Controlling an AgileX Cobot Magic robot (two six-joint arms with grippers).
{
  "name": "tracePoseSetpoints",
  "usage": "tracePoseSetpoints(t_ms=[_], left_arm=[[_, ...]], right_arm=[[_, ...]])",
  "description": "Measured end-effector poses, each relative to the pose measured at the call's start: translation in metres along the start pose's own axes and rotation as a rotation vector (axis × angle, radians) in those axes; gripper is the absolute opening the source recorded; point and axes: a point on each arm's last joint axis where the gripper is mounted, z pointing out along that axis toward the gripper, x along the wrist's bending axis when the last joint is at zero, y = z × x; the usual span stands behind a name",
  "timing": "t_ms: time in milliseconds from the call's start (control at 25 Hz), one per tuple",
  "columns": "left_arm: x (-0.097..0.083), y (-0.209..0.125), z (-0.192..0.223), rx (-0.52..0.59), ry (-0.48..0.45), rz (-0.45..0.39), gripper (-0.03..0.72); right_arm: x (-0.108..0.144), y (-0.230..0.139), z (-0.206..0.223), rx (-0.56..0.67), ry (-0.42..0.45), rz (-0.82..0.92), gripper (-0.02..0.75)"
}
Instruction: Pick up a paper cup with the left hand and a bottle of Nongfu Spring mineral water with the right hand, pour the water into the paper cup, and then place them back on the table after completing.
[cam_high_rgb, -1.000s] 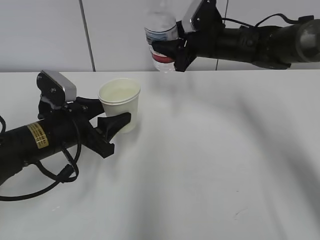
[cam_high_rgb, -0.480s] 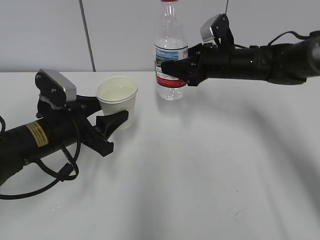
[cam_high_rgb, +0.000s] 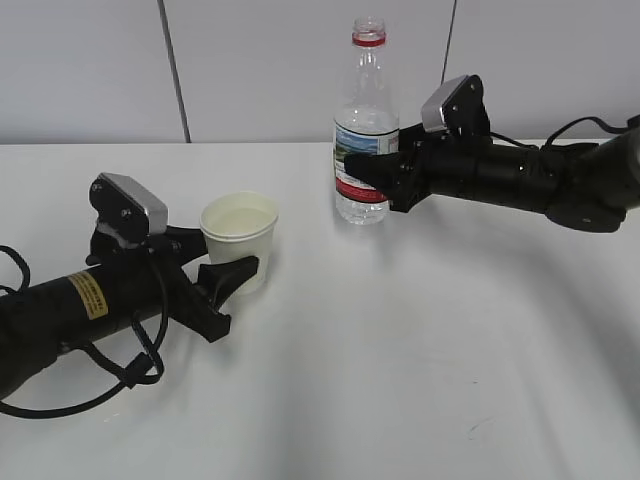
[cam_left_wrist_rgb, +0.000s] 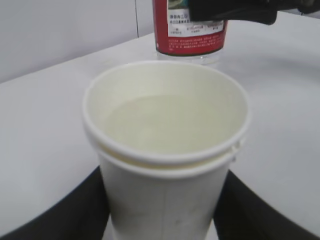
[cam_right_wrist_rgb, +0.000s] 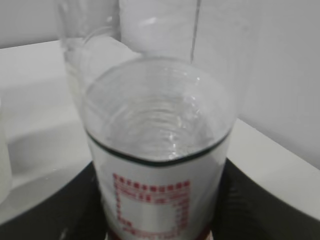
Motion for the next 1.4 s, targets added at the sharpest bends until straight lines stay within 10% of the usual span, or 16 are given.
tracePoseSetpoints(t_ms=[1400], left_arm=[[0.006, -0.030, 0.013, 0.047, 0.019, -0.039, 0.386]], right_arm=[[0.005, -0.047, -0.001, -0.046, -0.111, 0.081, 0.384]])
